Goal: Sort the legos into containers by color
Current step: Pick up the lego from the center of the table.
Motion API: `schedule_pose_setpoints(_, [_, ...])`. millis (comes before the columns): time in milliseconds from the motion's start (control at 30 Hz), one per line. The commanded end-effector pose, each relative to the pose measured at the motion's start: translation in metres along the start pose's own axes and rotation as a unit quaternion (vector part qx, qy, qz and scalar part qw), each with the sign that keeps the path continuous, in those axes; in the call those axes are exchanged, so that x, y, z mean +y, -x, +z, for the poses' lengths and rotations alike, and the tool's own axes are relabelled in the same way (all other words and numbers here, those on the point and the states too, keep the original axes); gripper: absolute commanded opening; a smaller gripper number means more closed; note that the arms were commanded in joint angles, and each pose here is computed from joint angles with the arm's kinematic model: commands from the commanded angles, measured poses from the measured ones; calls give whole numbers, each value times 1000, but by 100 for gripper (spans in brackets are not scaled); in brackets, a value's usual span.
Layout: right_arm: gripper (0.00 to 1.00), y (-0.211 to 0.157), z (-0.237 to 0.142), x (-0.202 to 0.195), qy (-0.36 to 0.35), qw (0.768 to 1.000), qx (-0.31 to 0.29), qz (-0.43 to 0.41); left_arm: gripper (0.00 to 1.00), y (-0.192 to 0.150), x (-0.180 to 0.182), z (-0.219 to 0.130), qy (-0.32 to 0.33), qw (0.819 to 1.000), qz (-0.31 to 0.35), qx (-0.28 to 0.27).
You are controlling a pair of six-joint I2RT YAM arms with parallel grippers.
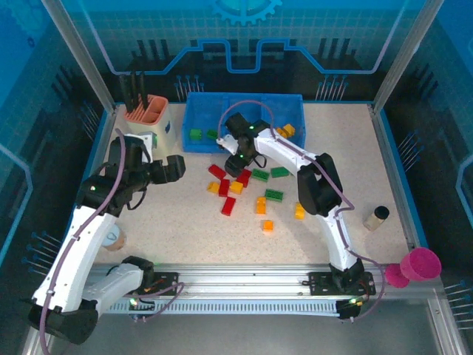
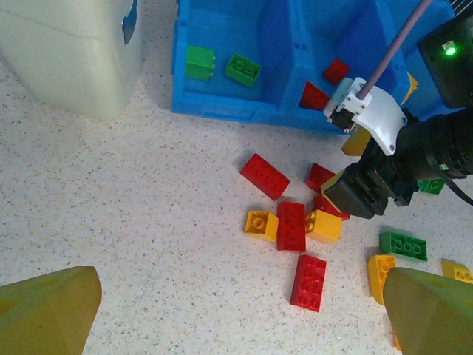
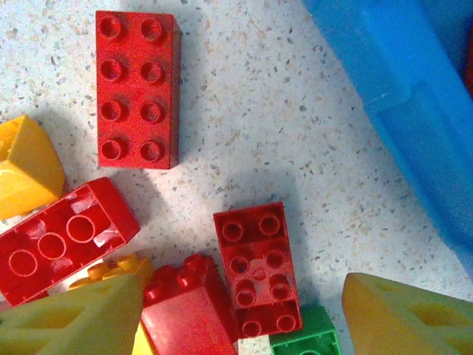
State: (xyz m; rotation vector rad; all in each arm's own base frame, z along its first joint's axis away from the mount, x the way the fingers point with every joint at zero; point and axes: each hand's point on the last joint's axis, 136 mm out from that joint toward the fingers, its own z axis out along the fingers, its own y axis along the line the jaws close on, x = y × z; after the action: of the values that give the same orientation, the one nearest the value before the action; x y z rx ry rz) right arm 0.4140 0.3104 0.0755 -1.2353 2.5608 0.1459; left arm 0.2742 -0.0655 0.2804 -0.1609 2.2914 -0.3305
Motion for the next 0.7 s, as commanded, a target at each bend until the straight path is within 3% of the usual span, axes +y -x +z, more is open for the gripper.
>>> schedule_pose_setpoints(0, [75,-5,13,-2,5,1000,19,2,99,-1,0,1,-5,1000,0,-1])
schedule_pose_setpoints(367, [78,-17,39,-4,12,999,46,4,99,-2,1,5,-5,1000,-1,0])
schedule_pose_setpoints(667, [59,-26,51,-6,17,998,64,12,99,-2,2,8,-4,1000,0,1])
